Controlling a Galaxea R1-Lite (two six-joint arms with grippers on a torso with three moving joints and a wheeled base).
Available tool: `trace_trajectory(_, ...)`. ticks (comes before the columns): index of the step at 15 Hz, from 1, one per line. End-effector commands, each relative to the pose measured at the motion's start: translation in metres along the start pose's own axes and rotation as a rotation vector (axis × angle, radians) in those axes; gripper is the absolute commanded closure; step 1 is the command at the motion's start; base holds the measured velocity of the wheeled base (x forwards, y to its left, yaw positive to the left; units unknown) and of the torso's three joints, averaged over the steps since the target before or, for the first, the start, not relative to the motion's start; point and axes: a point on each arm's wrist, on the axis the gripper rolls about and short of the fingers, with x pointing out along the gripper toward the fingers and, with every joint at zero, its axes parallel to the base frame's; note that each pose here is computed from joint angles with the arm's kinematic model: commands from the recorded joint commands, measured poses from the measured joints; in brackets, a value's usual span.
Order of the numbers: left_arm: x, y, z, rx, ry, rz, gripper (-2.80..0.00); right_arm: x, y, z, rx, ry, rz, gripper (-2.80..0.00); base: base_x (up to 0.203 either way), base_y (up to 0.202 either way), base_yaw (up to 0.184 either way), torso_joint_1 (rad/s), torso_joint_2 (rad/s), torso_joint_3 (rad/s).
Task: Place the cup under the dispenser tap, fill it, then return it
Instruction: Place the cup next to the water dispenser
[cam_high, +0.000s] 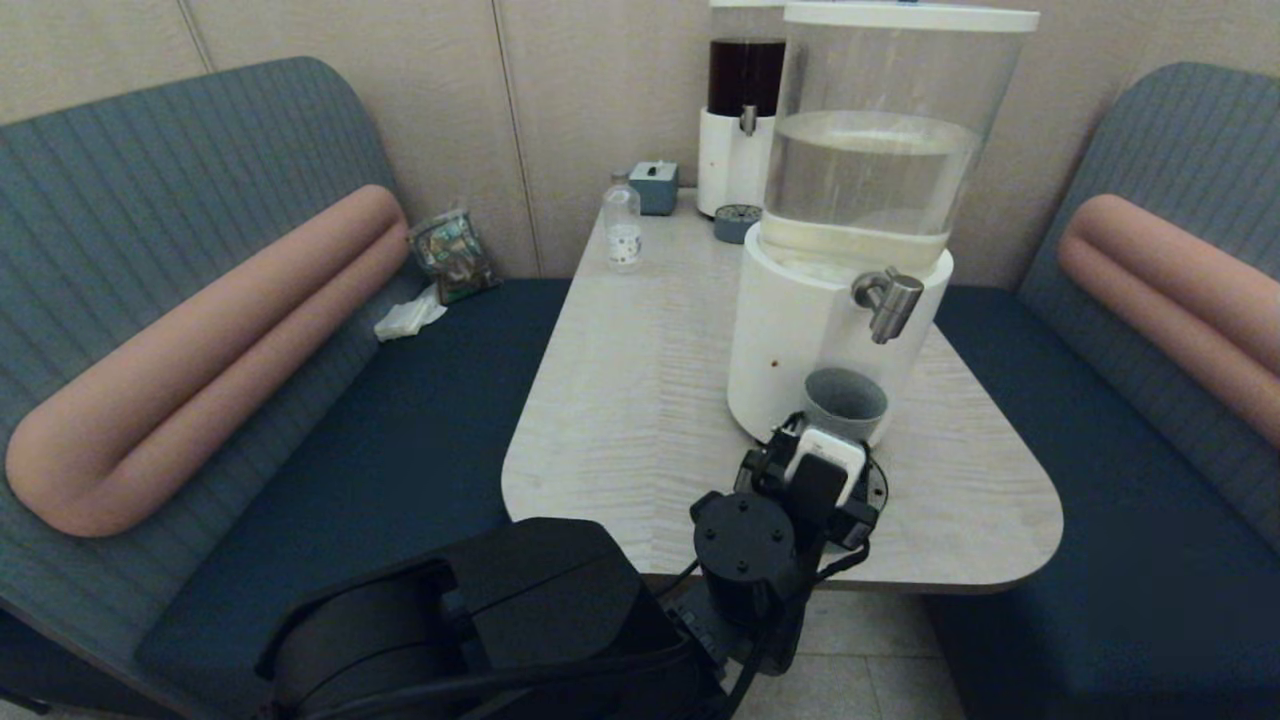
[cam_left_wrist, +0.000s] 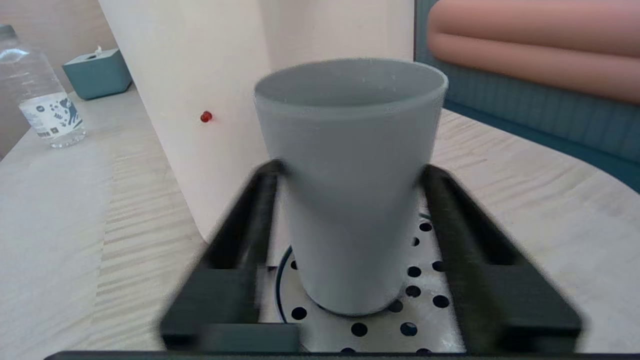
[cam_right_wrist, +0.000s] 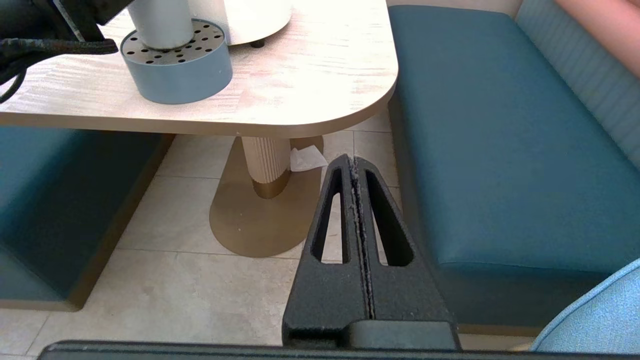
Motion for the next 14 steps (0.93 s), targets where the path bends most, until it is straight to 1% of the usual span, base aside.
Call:
trace_trajectory(1,0.0,0.001,0.002,-0.002,-0.008,0.005,0.0,0.0,0.0,0.0,0.0,0.0,0.001,0.0,0.0,0.0,0.0,0.0,0.0,0.0)
trace_trajectory(10,-0.002,0.001,0.0,0.001,0.002,0.005,0.0,0.0,0.0,0.0,0.0,0.001,0.0,0.0,0.0,0.0,0.0,0.0,0.0,0.0)
trace_trajectory(13,-0.007,0.003,-0.001,0.013,0.024,-0.001,0.0,0.0,0.0,0.0,0.0,0.001,0.0,0.0,0.0,0.0,0.0,0.0,0.0,0.0)
trace_trajectory(14,-0.01,0.005,0.003,0.014,0.028,-0.001,0.0,0.0,0.0,0.0,0.0,0.001,0.001,0.0,0.0,0.0,0.0,0.0,0.0,0.0)
